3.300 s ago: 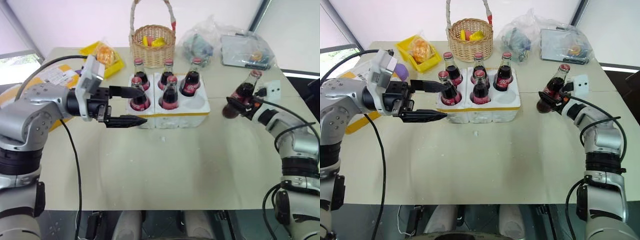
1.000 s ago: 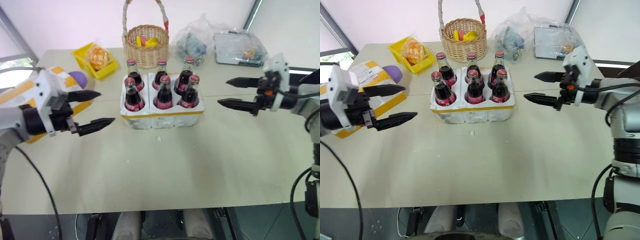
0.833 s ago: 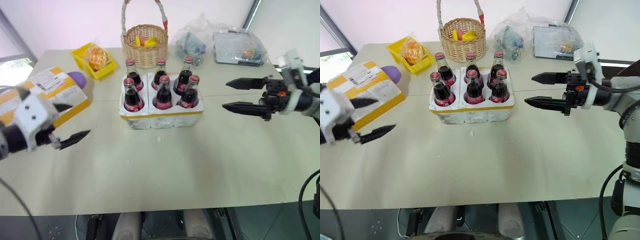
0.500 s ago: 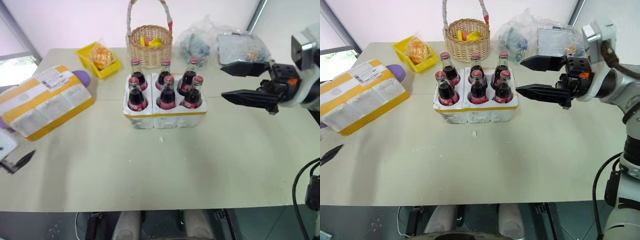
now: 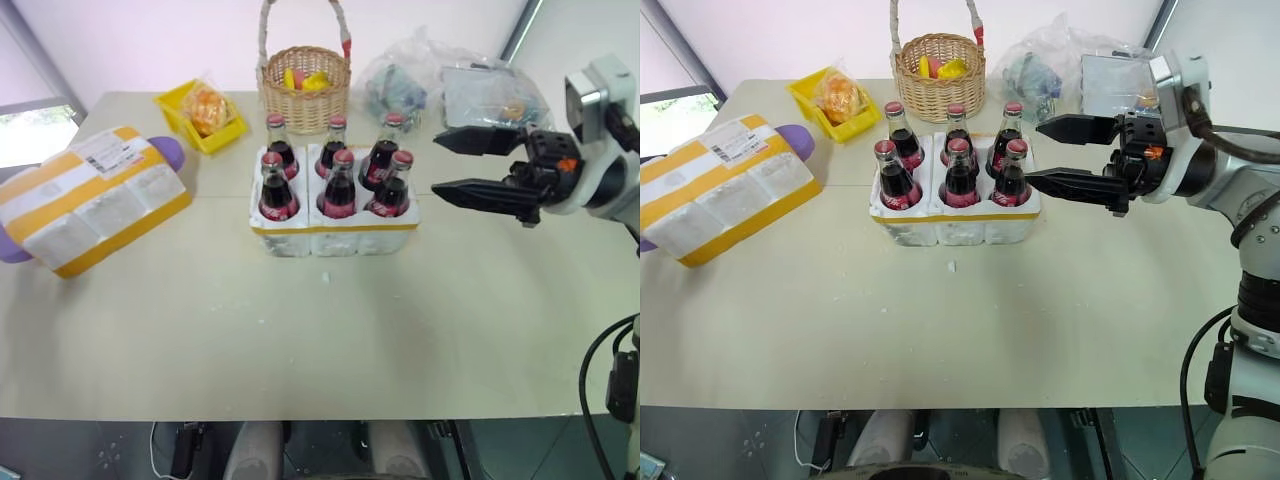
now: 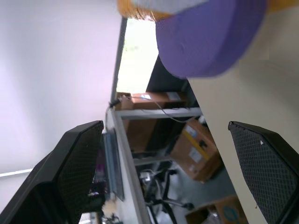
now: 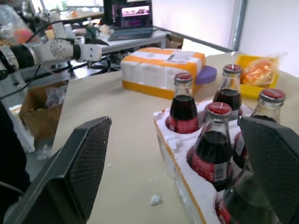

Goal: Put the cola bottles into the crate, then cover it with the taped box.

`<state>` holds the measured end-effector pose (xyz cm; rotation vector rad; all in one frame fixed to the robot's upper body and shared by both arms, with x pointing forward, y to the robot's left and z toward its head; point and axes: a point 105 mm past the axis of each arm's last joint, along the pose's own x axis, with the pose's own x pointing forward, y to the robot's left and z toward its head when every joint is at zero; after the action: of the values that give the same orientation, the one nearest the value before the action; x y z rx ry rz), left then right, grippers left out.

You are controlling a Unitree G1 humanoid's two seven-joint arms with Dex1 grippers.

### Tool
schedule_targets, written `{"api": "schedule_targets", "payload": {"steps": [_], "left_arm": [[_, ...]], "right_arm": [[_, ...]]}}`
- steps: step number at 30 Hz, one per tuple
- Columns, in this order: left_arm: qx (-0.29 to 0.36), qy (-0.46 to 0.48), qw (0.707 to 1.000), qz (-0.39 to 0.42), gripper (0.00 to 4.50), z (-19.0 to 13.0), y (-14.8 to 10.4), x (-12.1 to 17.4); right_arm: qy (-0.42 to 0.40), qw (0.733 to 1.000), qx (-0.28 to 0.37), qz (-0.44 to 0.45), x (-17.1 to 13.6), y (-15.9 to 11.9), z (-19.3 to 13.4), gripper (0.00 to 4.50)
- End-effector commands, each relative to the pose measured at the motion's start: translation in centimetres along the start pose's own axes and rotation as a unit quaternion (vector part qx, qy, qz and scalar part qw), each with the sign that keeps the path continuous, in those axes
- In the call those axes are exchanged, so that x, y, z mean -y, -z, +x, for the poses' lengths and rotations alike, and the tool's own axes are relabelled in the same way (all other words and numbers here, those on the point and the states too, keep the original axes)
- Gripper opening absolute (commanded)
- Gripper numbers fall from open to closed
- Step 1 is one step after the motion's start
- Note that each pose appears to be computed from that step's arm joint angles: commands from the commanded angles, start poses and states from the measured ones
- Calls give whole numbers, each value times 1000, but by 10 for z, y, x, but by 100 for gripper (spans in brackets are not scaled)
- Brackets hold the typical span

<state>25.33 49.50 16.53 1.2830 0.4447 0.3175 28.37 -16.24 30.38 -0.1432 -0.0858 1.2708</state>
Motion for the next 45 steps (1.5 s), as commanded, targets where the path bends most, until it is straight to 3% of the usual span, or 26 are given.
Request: {"api": "schedule_targets", "payload": {"steps": [1,13,22,27,30,35,45], "left_arm": [[-7,-24,999,39,450,10,1,-3],[-16,-31,999,37,450,33,-16,21],[-12,-57,998,27,450,47,-38,17],[-25,-53,998,10,450,49,-38,22],[-33,-46,998,-15,360,49,-35,25],[-41,-43,998,-27,102,50,-34,25],[-17,-50,998,-32,102,51,-43,8]], "right_arm": [[5,1000,8,-27,-4,-18,-6,444],[20,999,3,-31,-1,-29,-12,444],[29,999,6,-35,1,-34,-15,444],[38,999,9,-36,2,-37,-18,444],[47,998,12,-35,3,-39,-21,450],[55,998,20,-31,3,-40,-23,450],[68,997,9,-28,6,-30,-27,450]]}}
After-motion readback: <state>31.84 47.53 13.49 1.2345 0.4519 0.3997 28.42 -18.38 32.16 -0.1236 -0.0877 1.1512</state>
